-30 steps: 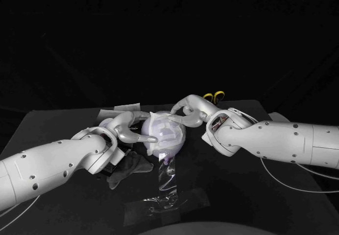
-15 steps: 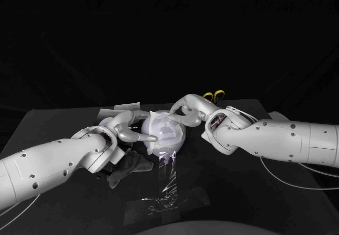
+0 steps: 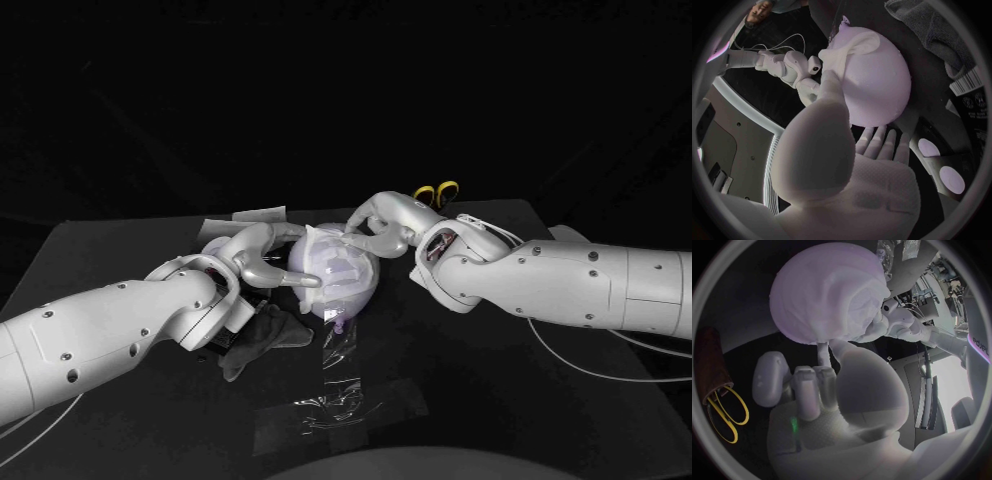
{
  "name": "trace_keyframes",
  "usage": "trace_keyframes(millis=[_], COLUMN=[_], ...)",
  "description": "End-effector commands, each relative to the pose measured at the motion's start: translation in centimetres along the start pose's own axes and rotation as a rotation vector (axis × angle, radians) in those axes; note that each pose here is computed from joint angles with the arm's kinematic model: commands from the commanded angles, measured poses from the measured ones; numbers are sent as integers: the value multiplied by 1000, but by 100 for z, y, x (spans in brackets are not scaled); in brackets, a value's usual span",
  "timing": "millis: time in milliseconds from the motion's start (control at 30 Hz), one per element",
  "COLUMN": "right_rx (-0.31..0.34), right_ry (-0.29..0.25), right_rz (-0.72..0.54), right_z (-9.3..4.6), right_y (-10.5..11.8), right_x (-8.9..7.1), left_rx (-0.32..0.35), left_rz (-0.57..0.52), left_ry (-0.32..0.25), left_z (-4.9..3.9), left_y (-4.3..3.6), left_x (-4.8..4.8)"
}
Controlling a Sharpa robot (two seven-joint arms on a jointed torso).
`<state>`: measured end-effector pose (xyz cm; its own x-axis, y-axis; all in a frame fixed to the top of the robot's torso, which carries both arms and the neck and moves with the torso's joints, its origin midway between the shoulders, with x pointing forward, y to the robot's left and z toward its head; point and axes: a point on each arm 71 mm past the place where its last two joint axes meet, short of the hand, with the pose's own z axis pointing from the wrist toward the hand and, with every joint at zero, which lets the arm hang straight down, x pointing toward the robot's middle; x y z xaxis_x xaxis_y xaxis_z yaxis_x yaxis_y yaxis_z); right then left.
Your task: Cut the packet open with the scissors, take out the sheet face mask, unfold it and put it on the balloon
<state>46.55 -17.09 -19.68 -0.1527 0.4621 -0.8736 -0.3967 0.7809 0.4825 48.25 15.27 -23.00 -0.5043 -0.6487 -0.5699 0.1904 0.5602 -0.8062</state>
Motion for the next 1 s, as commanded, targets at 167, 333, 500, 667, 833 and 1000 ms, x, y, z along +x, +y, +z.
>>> trace_keyframes(millis=[167,333,500,667,833,1000], right_rx=[14,15,14,12,17,20], right_ry=[26,0,-36,-66,-97,-113], right_rz=[12,32,54,71,93,105], right_z=[-13,-13,-19,-29,-41,-50], right_y=[1,1,0,2,-3,-5], right_x=[59,41,13,-12,-40,-55], left_rx=[-6,-7,-8,-9,-10,-10], left_rz=[-6,-7,-6,-7,-7,-7], left_ry=[24,25,25,27,28,28], left_z=[2,2,2,3,3,4], left_y=[-5,-6,-4,-3,-4,-3], left_x=[40,41,40,41,43,43])
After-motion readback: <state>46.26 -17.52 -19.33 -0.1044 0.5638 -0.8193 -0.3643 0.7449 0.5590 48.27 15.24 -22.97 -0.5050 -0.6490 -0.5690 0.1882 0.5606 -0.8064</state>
